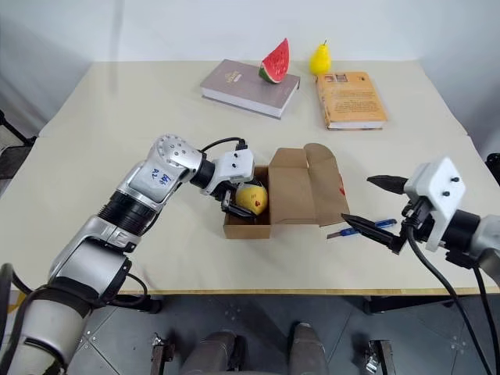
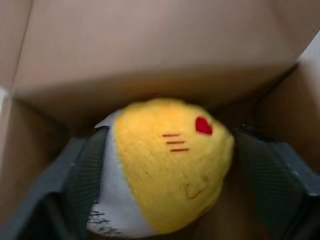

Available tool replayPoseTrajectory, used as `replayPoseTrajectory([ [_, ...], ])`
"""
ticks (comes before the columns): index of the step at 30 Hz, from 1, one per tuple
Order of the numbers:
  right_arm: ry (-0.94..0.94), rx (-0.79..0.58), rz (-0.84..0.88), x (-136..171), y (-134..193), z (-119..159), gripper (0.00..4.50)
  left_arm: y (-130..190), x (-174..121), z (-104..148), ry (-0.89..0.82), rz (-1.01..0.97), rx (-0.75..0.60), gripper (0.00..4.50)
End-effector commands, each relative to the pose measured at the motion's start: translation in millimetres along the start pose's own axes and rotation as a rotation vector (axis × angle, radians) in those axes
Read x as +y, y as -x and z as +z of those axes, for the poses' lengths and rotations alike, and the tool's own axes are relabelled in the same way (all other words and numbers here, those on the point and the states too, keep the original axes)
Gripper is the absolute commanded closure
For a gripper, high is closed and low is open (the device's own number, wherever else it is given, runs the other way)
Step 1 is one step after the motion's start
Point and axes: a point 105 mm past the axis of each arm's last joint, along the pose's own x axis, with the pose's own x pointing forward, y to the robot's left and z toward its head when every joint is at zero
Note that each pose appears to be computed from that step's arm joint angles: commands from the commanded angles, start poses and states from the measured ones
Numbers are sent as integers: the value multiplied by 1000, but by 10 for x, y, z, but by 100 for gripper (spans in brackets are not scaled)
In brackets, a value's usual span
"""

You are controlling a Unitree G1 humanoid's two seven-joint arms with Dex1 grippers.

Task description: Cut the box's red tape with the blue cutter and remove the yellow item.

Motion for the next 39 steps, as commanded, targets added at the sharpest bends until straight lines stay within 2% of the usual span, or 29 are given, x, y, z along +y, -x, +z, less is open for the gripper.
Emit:
replayPoseTrajectory([
  [1, 26, -12, -14, 42, 54, 41, 0, 28, 45, 56, -26, 0, -12, 144],
  [7, 29, -13, -21, 42, 78, 40, 0, 71, 79, 109, -25, 4, -47, 323],
  [10, 35, -33, -17, 31, 90, 48, 0, 189, 119, 288, 0, 18, -147, 406],
  [12, 43, -23, -11, 24, 97, 35, 0, 236, 126, 349, 5, 19, -180, 444],
  [15, 33, -99, -11, -8, 103, 115, 0, 315, 169, 440, 1, 46, -223, 448],
  [20, 49, -85, -4, -66, 107, 113, 0, 507, 317, 649, 9, 142, -318, 448],
  [23, 58, -87, 2, -104, 107, 129, 0, 707, 418, 816, 33, 219, -407, 448],
  [26, 78, -128, 1, -160, 108, 191, 0, 948, 502, 822, 77, 317, -431, 448],
  [28, 72, -249, 18, -176, 123, 315, 0, 1114, 549, 707, 120, 402, -409, 448],
  [30, 67, -260, 47, -181, 126, 304, 0, 1263, 565, 482, 170, 484, -346, 448],
  [34, 40, -285, 96, -219, 119, 207, 0, 1657, 510, -290, 332, 706, -120, 448],
  [39, -8, -312, 167, -224, 91, 107, 0, 1981, 236, -943, 499, 885, 102, 448],
])
